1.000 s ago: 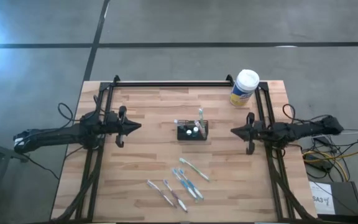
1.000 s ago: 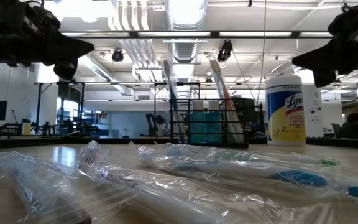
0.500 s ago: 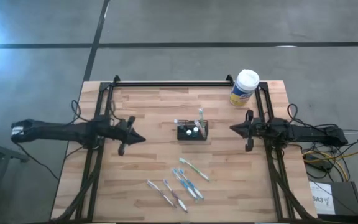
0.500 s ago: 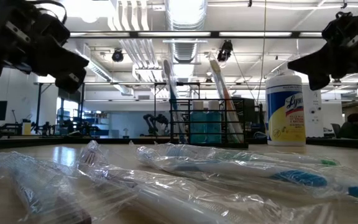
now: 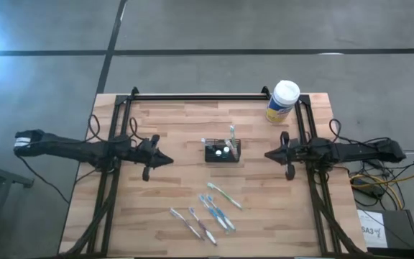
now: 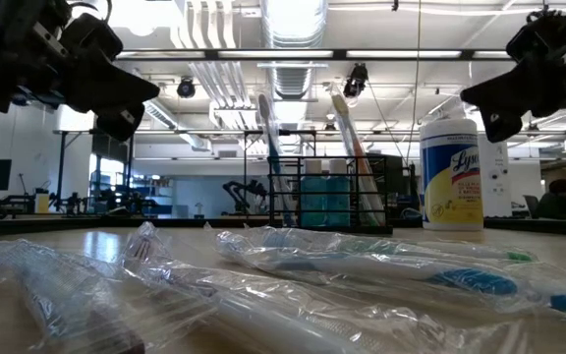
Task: Pick & Place toothbrushing station
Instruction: Put the green toothbrush into the wire organizer
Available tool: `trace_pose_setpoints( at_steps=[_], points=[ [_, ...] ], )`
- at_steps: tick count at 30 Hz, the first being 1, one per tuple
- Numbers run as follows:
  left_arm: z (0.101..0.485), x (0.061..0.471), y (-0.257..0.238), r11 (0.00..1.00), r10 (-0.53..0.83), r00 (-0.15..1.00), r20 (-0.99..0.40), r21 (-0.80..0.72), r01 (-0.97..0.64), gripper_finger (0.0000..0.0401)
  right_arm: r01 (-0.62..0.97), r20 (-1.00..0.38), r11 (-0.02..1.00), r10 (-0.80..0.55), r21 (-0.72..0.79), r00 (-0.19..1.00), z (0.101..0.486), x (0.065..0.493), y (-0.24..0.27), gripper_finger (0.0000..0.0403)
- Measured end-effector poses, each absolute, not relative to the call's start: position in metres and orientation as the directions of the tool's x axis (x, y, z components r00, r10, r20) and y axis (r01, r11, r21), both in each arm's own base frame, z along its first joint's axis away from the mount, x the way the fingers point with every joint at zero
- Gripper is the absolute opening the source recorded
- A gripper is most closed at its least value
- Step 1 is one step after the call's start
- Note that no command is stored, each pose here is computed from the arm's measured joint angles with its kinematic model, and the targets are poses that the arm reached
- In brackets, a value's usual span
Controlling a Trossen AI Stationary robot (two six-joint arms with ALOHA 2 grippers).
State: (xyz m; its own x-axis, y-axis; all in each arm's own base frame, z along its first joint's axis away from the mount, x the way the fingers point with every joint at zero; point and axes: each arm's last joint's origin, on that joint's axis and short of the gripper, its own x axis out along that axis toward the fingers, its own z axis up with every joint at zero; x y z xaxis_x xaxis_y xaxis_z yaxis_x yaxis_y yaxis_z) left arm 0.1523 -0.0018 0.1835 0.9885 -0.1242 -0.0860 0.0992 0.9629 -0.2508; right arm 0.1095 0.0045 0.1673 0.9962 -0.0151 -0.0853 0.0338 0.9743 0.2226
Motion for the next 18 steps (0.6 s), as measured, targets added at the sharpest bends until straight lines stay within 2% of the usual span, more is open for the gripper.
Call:
trace_pose_setpoints(
  at_steps=[5,12,18],
  points=[
    [0.182,0.152,-0.002,0.963,-0.123,0.988,-0.098,-0.251,0.095,0.0010,0.010,-0.179,0.970,0.034,0.243,0.983,0.180,0.122,0.014,0.0008],
    [0.181,0.152,-0.002,0.966,-0.125,0.987,-0.100,-0.239,0.098,0.0010,-0.080,-0.396,0.970,0.168,0.230,0.903,0.189,0.154,0.043,0.0008],
    [0.181,0.152,-0.002,0.972,-0.143,0.985,-0.099,-0.201,0.121,0.0010,-0.029,-0.541,0.949,0.204,0.313,0.816,0.187,0.185,0.069,0.0008]
  ],
)
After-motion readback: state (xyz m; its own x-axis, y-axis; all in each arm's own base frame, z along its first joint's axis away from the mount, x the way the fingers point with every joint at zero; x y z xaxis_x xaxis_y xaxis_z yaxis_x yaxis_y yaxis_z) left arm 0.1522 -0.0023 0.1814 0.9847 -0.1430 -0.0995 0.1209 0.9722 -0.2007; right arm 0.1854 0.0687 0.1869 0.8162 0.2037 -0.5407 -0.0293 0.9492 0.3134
